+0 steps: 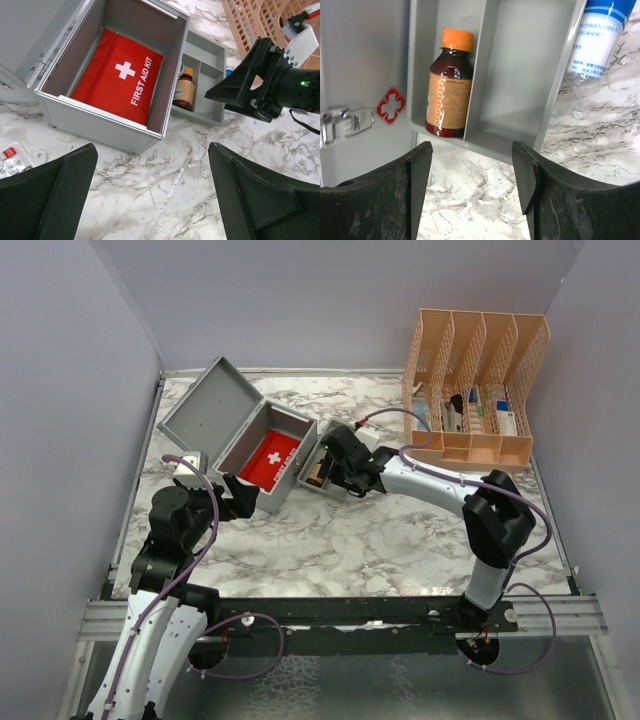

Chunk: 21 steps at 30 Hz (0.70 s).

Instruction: Organize the medicine kit

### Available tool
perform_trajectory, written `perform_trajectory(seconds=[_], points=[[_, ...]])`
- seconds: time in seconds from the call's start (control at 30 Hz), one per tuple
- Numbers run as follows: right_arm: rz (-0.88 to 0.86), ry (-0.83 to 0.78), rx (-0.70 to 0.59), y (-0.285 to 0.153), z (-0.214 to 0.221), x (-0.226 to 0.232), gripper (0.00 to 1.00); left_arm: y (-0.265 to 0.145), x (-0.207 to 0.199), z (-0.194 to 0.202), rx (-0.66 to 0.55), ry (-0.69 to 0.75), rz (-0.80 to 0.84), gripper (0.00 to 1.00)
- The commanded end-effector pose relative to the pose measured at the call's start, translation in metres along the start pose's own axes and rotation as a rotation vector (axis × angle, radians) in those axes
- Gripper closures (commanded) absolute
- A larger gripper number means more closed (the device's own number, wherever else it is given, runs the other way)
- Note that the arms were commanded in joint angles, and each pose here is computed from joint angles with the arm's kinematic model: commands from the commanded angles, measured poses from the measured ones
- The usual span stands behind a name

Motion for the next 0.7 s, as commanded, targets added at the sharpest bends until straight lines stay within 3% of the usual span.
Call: perform_trajectory(seconds=[0.0, 0.1, 0.43, 0.67], points=[[-0.076, -0.108, 0.032, -0.013, -0.008, -0.003, 0.35, -0.001, -0.001, -0.002, -0.015, 0.006, 0.013, 0.02], [-0.039, -0.160, 0.020, -0.016, -0.012, -0.013, 0.38, 0.000, -0.001, -0.002, -0.011, 0.005, 0.017, 0.01], [0.049, -0.337, -0.195, -0.059, -0.068, -0.075, 0.39, 0.006, -0.005, -0.003, 0.029, -0.007, 0.066, 0.01], [0.137, -0.098, -0.287, -0.075, -0.103, -0.136, 0.38, -0.002, -0.015, -0.006, -0.034, 0.054, 0.192, 0.01]])
Point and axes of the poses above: each gripper's point midway between its finger pads, its own y axis out along the fingers, its own x axis along the line the jaws close on, z = x × y, the point moved 9 cm from there along -y, back along the fingers, and after that the axes turned 15 degrees about y, right-handed, at the moved point
